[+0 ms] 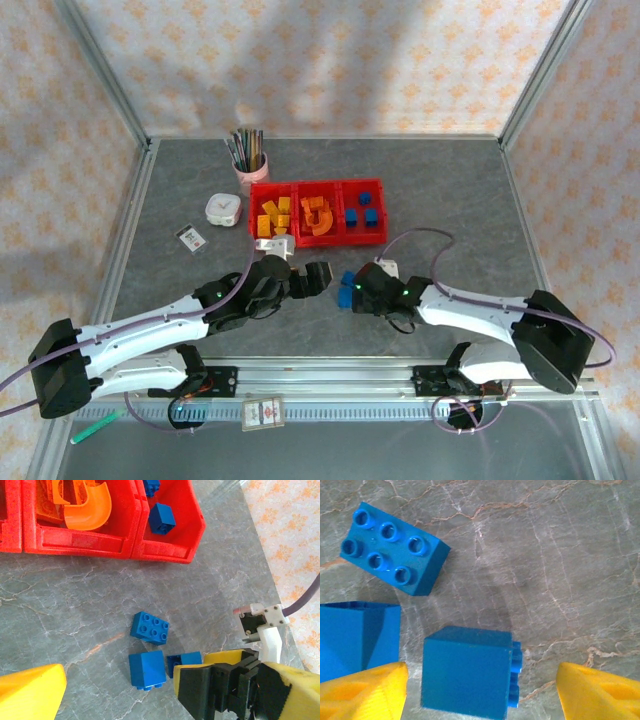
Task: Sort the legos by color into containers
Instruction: Pick up the lego from the bottom-center of the table.
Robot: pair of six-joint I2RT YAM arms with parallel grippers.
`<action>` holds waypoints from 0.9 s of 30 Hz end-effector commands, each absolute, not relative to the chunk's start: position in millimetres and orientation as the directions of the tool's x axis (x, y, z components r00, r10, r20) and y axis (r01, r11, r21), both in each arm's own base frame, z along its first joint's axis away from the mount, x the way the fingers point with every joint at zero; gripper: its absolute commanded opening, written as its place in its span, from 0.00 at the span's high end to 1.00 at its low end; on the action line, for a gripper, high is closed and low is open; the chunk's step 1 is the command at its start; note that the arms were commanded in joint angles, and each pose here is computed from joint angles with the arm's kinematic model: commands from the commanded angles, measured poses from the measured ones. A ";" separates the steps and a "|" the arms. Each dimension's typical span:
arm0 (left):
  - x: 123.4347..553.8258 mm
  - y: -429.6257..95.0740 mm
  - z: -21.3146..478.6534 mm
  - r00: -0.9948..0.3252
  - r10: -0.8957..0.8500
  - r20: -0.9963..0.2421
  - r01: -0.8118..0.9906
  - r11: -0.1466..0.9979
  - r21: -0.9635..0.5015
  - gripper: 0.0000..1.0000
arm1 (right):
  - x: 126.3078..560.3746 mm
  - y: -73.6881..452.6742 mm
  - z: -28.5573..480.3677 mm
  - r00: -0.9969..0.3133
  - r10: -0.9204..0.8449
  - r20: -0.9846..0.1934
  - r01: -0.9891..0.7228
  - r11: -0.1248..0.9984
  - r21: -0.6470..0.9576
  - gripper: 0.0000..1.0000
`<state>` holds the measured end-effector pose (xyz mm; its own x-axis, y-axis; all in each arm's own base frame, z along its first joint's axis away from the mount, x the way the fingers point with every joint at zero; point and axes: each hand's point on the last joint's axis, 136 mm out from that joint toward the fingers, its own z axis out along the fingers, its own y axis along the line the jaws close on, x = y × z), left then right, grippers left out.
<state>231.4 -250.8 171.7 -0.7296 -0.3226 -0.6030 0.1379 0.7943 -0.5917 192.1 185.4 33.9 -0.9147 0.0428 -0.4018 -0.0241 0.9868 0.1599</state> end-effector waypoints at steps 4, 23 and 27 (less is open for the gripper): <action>233.6 -250.0 177.9 -0.709 -0.341 -0.617 0.132 0.796 -0.590 0.01 | 207.9 181.0 32.2 -0.888 0.100 -0.449 0.053 0.992 0.117 0.31; 240.1 -233.0 193.3 -0.655 -0.333 -0.679 0.124 0.839 -0.531 0.01 | 235.5 191.5 91.7 -0.821 0.143 -0.553 0.038 0.980 0.197 0.60; 244.0 -219.5 202.5 -0.623 -0.345 -0.702 0.099 0.855 -0.508 0.01 | 269.2 196.5 118.7 -0.786 0.166 -0.596 0.033 0.973 0.228 0.61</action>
<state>238.7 -233.7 182.9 -0.6753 -0.3346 -0.6573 0.1126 0.8339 -0.5402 245.6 200.9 97.2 -0.8277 0.1734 -0.5337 0.0397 0.9668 0.2525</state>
